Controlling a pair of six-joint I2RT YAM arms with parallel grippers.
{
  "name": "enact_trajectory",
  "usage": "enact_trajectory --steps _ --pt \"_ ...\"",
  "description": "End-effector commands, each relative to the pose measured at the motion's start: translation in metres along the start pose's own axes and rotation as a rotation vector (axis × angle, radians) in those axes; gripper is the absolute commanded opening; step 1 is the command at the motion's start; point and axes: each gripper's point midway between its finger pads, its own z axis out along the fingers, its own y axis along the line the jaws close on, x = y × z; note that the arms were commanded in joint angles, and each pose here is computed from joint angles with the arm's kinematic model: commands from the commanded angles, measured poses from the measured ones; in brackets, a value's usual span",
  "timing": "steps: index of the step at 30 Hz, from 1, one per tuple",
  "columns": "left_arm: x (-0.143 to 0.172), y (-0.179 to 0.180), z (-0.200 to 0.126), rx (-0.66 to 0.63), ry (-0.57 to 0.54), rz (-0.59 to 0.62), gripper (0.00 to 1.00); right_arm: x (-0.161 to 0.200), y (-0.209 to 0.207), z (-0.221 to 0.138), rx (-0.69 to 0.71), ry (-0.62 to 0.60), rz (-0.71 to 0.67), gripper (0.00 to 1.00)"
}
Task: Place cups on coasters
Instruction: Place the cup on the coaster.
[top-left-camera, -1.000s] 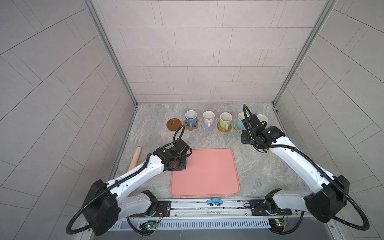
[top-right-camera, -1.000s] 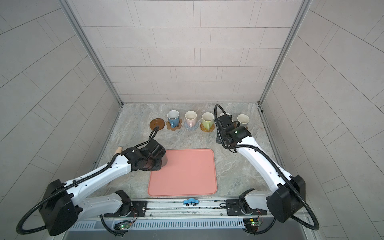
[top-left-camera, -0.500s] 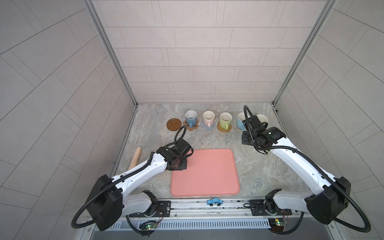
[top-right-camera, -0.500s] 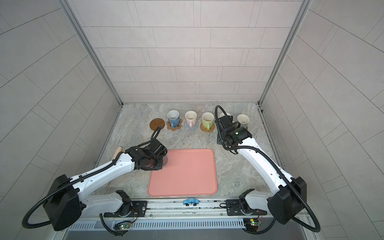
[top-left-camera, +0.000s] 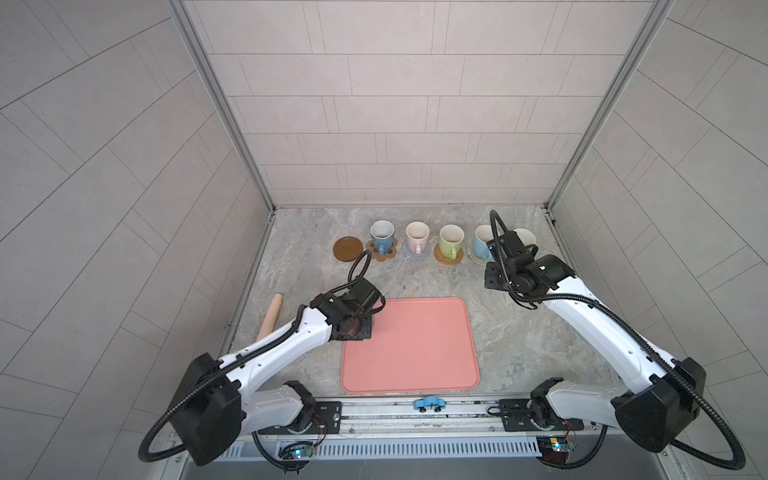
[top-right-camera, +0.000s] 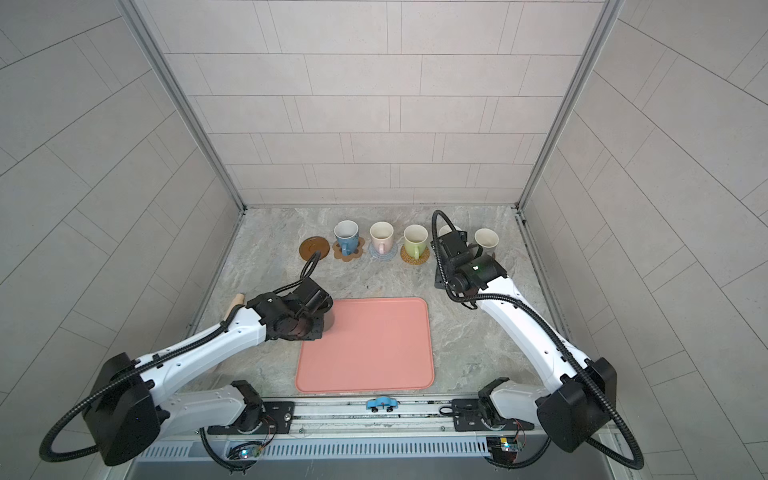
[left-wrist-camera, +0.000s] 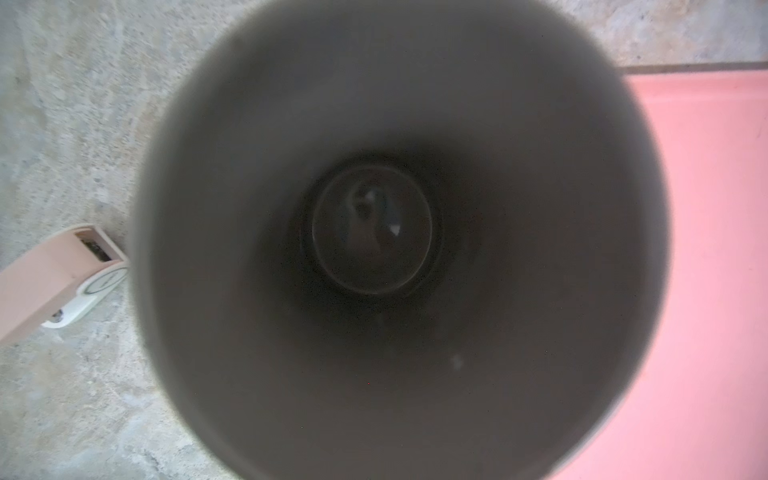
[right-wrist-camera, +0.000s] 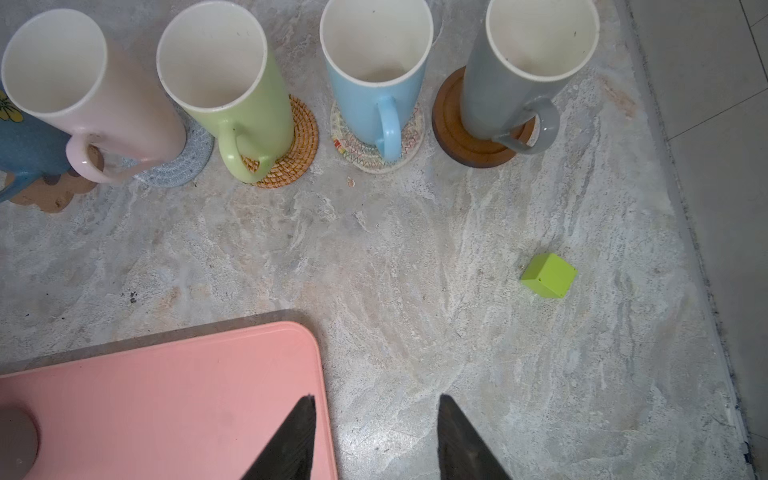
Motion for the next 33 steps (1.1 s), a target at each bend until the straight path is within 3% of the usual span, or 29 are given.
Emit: enact_trajectory --steps 1,10,18,33 --pt "-0.019 0.007 -0.012 -0.023 -0.107 -0.007 0.00 0.005 -0.008 -0.004 0.028 0.002 0.008 0.50" --pt "-0.050 0.009 -0.032 -0.032 -0.248 -0.002 0.00 0.005 -0.008 -0.005 0.027 0.001 0.008 0.50" --pt "-0.088 0.017 -0.035 0.005 -0.262 -0.049 0.00 0.004 -0.010 -0.007 0.033 -0.002 0.005 0.50" --pt "-0.200 0.053 -0.027 0.046 -0.294 -0.132 0.00 0.007 -0.015 -0.010 0.047 0.002 0.005 0.50"
